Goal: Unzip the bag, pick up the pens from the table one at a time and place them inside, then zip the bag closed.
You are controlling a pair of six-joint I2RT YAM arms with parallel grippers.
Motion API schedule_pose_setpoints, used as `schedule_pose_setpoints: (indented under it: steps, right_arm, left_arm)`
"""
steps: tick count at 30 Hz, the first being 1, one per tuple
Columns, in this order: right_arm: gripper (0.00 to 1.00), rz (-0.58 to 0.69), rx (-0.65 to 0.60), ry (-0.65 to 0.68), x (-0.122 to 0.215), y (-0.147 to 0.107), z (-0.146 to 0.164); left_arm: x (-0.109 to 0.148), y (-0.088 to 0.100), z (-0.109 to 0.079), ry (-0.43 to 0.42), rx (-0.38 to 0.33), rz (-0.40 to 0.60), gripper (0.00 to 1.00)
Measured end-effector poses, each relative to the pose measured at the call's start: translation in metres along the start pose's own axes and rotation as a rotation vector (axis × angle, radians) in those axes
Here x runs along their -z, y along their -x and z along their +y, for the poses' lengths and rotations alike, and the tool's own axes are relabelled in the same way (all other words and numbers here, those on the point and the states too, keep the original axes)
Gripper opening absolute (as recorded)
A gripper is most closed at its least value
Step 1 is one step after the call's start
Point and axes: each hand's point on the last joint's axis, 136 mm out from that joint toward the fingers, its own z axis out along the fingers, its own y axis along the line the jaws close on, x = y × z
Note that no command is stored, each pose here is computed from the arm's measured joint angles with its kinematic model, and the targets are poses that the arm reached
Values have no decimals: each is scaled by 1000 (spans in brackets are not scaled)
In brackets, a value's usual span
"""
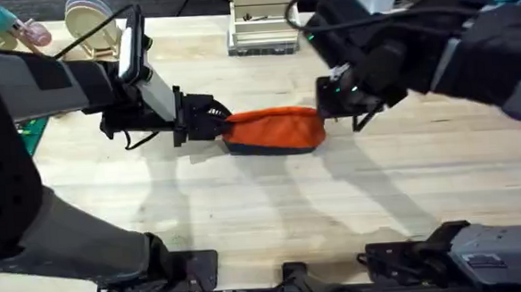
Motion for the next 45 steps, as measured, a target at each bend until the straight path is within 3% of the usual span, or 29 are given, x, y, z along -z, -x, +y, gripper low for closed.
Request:
schedule_pose_setpoints:
  steps: [13,21,26,27,30,33,38,43,44,45]
  right_arm:
    - [32,82,-151,47,-22,13,-45]
    - [32,157,-215,66,-63,-25,-60]
    - [32,155,-219,83,-60,-24,-65]
    - [100,150,-204,68,-57,-23,-68]
    - [521,152,-150,-65,-52,-27,-103]
    - [946,113,-80,-113,-37,-17,-115]
    - [996,-29,-15,-94,9,3,-114]
    - [996,-106,20,-68,44,-2,-114]
    - [996,-116,23,-64,49,-3,-114]
    - [996,-127,28,-57,54,-5,-114]
  left_arm:
    - [-7,5,-5,-28,-8,-12,44]
    - [-9,7,-6,-34,-10,-20,44]
    - [-9,7,-6,-34,-10,-22,44]
    - [-9,7,-6,-35,-9,-20,44]
    - [-4,3,-3,-16,0,-6,44]
    - [-1,1,-1,-6,4,-6,44]
    - [-1,1,-1,-5,4,-5,44]
    - [-1,1,-1,-5,4,-4,45]
    - [-1,1,-1,-5,3,-4,124]
    - [-1,1,-1,-5,3,-5,265]
